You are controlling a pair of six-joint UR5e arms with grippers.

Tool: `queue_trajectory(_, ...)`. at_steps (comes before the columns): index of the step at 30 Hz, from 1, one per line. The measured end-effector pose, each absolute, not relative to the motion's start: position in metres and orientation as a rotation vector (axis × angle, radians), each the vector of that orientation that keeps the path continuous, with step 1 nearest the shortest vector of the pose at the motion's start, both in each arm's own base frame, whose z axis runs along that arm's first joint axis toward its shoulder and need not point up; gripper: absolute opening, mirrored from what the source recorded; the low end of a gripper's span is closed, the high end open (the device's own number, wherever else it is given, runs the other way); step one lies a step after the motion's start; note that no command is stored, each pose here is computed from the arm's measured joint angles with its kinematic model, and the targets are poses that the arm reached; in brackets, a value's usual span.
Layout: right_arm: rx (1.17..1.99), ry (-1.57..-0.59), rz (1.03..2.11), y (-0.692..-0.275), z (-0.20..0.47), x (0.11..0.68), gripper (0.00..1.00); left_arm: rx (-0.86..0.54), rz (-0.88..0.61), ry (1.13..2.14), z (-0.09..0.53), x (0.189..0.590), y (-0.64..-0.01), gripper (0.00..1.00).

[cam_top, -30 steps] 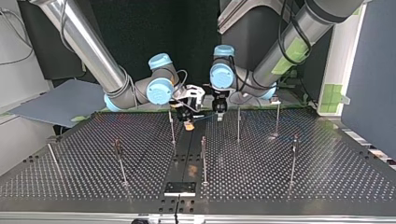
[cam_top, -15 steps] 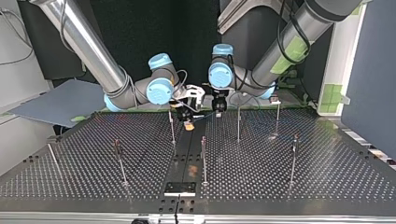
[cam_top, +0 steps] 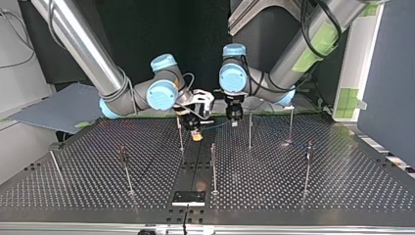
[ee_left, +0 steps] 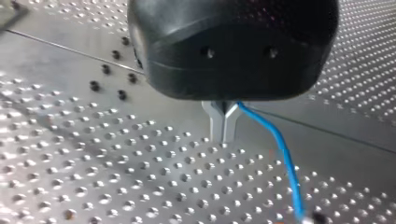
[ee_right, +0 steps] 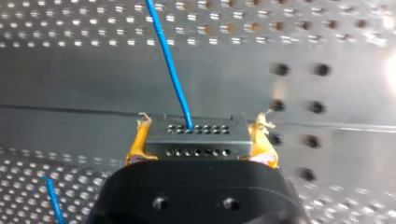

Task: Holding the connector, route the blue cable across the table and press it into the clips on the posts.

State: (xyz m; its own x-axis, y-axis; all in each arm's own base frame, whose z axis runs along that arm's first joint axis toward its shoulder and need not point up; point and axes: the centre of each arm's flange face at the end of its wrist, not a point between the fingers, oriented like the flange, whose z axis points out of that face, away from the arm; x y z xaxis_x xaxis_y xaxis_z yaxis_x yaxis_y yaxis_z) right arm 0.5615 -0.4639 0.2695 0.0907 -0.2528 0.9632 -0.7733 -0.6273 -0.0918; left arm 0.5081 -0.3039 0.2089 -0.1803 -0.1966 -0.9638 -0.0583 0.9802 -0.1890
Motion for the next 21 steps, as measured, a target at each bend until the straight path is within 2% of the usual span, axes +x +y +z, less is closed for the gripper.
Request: queue_trajectory(21, 1.829, -1.005, 1.643, -0.443, 0.388, 0.527, 0.00, -0.217, -0.158, 1.655, 0.302, 0.488, -0.291, 0.00)
